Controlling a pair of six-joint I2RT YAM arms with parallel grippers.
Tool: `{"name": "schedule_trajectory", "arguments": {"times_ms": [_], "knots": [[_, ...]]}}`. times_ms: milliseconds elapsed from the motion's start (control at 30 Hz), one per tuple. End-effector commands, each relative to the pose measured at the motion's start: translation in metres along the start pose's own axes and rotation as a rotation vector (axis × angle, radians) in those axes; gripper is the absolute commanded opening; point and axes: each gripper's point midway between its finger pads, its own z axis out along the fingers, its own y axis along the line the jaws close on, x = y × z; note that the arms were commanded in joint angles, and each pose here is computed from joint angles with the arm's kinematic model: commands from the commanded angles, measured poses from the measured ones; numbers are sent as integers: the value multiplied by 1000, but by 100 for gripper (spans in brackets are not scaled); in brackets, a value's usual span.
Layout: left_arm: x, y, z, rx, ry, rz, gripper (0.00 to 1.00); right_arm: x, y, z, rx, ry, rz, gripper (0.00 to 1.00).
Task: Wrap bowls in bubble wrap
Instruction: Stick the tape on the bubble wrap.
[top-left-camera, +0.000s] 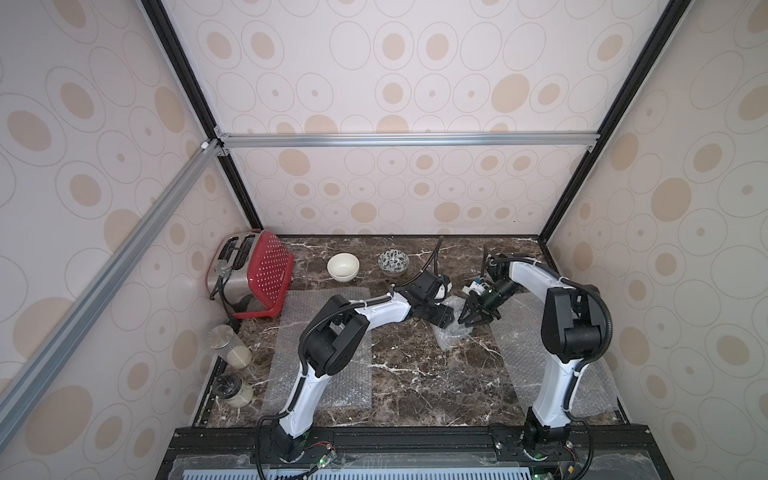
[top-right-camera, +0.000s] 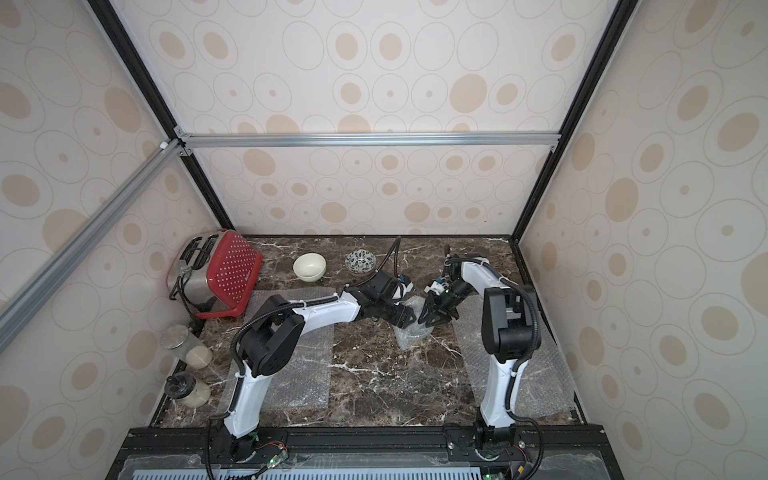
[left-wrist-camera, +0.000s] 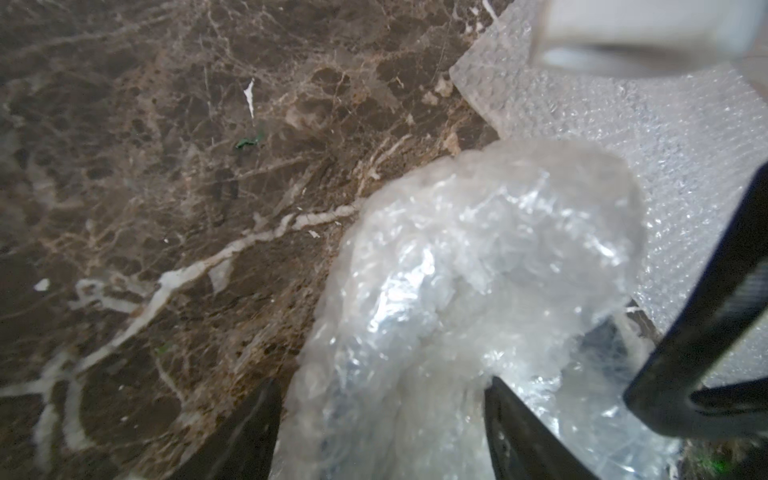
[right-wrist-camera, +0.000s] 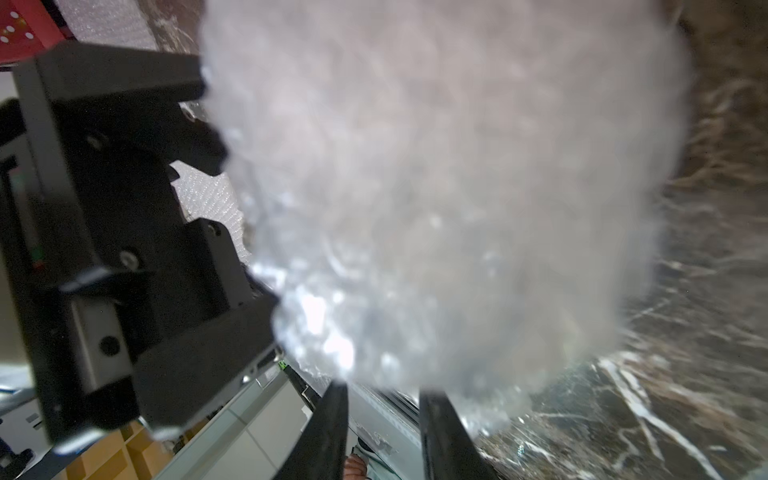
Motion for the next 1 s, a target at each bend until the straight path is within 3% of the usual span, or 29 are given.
{"name": "schedule_trajectory", "arguments": {"times_ms": [0,233,467,767,967], "knots": [[18,13,8,-32,52,-23,75,8,3,-15,40,-25,4,31],[18,14,8,-34,51,-24,75,1,11,-9,44,-51,-21,8],[20,15,10,-35,56,-26,75,-4,9,20,37,-8,-24,7],[23,16,10,-42,59,-30,75,0,-36,38,196,74,39,7],[27,19,16,-46,68,-37,75,-2,-44,41,230,82,54,7]]}}
